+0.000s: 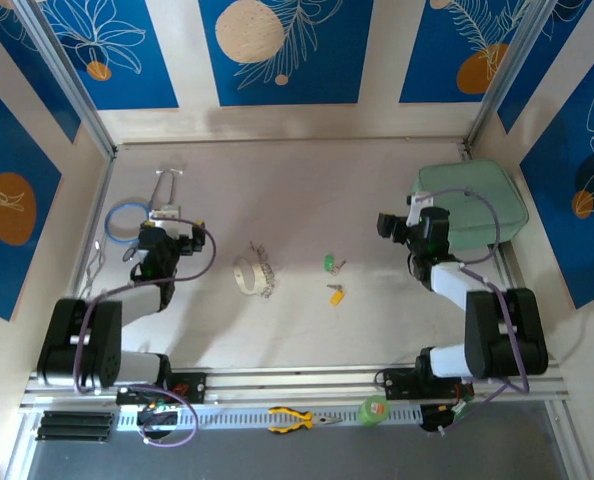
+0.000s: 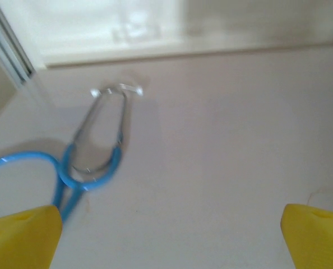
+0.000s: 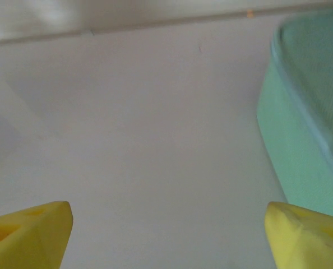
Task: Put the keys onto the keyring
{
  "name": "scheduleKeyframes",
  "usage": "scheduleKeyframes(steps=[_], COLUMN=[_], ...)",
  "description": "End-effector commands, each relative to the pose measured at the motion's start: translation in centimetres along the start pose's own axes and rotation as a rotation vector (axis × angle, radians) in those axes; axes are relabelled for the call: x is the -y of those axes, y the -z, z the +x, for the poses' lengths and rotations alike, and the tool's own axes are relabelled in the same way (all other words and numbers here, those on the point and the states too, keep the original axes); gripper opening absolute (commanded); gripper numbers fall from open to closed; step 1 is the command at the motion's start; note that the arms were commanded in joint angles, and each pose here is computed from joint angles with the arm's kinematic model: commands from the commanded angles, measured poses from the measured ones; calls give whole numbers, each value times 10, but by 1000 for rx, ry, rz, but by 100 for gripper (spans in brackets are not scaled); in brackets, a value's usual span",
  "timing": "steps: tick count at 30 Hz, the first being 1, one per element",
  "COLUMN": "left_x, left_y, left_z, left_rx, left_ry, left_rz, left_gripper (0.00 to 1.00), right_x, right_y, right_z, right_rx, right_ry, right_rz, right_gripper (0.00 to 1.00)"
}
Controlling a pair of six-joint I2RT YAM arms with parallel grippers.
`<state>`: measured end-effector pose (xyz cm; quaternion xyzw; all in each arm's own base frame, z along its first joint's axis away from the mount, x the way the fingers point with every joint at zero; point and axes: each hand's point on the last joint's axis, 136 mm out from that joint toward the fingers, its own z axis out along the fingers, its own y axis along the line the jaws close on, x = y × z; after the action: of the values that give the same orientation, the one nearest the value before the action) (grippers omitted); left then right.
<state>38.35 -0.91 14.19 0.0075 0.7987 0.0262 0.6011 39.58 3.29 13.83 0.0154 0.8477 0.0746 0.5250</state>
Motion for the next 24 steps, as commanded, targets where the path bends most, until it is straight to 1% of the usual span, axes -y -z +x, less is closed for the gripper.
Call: scheduleKeyframes(steps=[1,2,4,5,7,13,16,18,21,24], left_x=[-10,-10,-1,4,20,69,92,100,105,109], left_y=[10,12,15,16,19,38,50,56,58,53], left_z=[-35,-38,-40,-38,-27,28,56,67,74,73], left_rx=[41,38,6,-19,-85,-355,-481,-532,-560,-578], left_ry=[87,123,195,229,303,489,520,530,575,597], left_rz=[-40,-36,14,34,103,189,197,186,176,178], left_gripper=[100,99,98,98,96,94,94,94,92,87], right_x=[-13,-21,-43,-55,-92,-189,-226,-245,-269,-283], right_y=[22,26,35,38,45,67,76,79,79,69], right_z=[-1,-2,1,4,14,47,58,65,74,79], right_rx=[-128,-136,-165,-186,-255,-483,-574,-628,-685,-725], right_ry=[-104,-135,-200,-211,-189,-34,13,38,76,92], right_rz=[25,3,-53,-82,-171,-372,-475,-531,-596,-606], right_gripper=[88,87,85,85,84,84,81,78,74,71])
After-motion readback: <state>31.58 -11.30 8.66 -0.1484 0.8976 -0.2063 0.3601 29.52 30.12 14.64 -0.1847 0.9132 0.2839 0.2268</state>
